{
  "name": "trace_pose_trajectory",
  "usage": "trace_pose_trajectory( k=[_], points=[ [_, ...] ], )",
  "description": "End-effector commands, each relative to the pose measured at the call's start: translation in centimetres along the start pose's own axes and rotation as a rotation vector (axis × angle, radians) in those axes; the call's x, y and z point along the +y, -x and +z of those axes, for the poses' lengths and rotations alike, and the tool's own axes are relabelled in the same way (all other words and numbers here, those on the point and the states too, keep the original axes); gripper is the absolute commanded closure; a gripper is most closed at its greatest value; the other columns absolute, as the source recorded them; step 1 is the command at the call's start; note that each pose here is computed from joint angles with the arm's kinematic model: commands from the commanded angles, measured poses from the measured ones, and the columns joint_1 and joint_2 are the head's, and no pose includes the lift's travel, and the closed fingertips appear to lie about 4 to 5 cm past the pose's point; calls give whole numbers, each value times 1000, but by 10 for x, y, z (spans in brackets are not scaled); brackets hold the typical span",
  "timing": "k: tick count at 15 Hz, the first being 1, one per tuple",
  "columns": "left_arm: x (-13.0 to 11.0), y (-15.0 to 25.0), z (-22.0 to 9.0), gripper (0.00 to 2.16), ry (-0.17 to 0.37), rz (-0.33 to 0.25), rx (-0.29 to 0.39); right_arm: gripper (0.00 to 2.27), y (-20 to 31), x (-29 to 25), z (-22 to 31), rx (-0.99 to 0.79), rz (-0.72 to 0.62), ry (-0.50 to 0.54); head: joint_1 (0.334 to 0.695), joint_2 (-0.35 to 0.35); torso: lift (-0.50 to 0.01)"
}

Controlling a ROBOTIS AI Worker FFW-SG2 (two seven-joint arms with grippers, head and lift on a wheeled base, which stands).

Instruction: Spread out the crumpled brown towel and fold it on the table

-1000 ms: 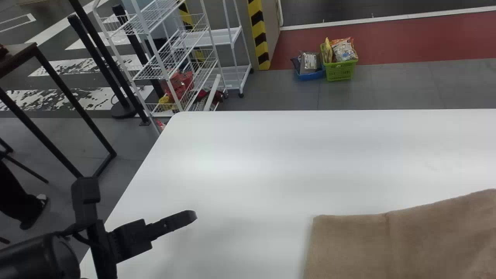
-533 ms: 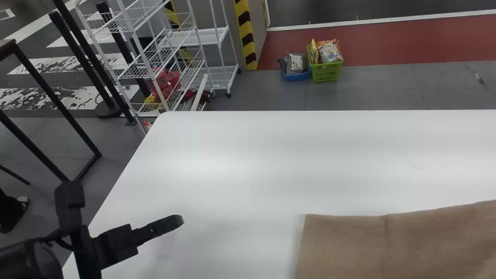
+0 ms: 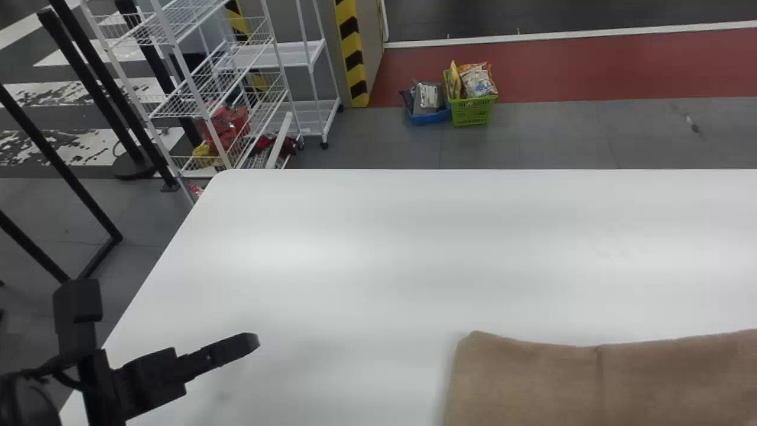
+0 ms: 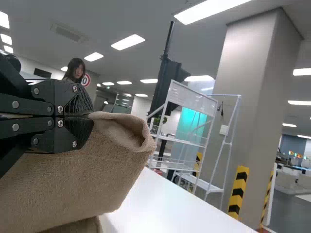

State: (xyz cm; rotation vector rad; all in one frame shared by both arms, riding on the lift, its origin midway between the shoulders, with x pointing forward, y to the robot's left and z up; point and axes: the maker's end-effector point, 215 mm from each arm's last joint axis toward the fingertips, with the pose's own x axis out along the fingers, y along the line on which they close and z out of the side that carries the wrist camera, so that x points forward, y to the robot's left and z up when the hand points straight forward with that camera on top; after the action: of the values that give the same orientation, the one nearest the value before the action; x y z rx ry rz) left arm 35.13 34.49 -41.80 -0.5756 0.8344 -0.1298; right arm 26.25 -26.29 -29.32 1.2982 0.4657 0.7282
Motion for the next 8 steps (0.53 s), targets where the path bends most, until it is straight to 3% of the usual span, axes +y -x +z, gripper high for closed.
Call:
trace_pose_trajectory(
  k=[1, 8],
  points=[
    [0, 1, -4, 83, 5, 1, 7, 1359, 11, -19, 3, -32, -35, -31, 695, 160, -127],
    [2, 3, -10, 83, 6, 6, 15, 1281, 39, -76, 1, -70, -162, -106, 695, 107, -127]
  ],
)
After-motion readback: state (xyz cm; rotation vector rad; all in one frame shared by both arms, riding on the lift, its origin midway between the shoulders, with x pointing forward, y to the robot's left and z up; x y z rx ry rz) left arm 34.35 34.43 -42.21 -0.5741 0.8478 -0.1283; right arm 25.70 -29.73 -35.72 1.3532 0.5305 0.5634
